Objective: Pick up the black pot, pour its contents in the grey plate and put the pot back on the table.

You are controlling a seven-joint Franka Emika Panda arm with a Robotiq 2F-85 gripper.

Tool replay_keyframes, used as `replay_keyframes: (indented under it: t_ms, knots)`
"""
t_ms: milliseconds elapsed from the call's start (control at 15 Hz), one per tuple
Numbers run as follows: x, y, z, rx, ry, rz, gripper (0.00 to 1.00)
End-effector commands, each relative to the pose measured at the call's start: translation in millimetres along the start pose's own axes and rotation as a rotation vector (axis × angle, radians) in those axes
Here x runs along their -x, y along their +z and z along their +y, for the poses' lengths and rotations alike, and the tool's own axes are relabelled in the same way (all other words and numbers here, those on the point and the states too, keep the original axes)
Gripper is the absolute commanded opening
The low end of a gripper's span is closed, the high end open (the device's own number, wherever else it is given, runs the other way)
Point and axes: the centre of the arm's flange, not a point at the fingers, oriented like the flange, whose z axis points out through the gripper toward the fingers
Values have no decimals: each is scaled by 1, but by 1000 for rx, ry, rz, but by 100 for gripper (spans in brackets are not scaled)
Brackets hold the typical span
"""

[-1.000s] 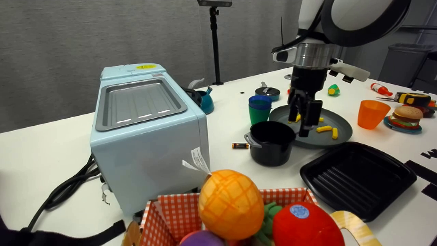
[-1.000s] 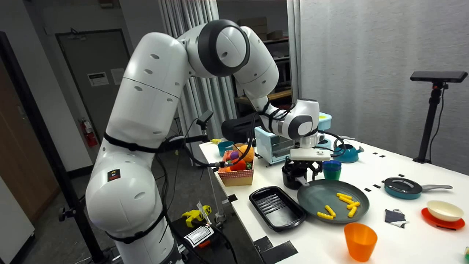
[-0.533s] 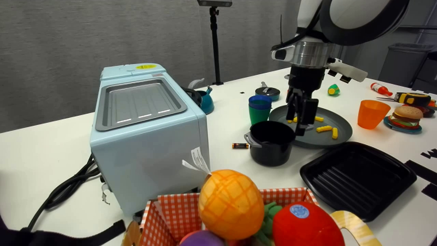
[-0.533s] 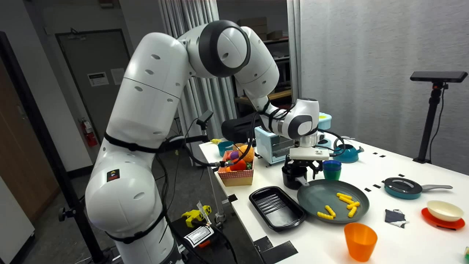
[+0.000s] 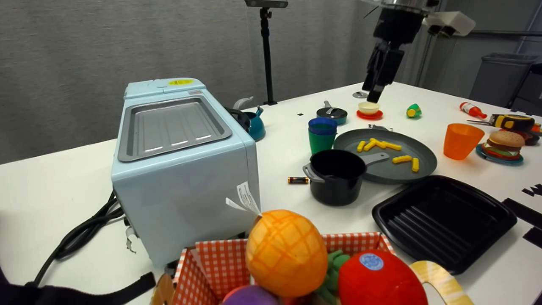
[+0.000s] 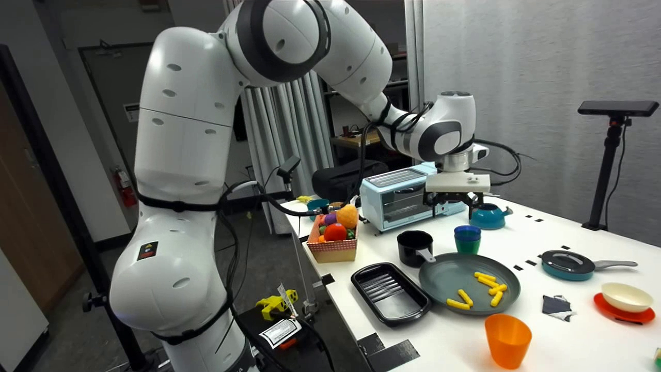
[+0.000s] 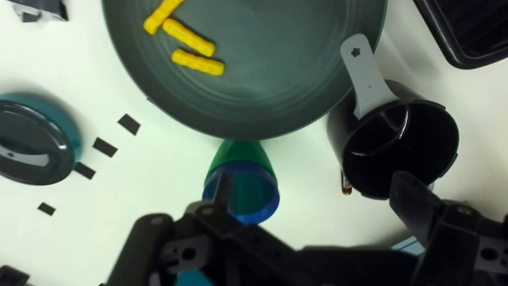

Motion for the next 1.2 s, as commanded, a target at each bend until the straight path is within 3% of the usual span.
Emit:
replay_keyframes:
  t_ms: [0,400,467,1133]
  knots:
    - [17,-56,24,7,32,41,100]
    - [38,-106,52,27,61,62,100]
    - [31,-90,48,46,72,54,100]
    - [34,-99,51,49,73,56,100]
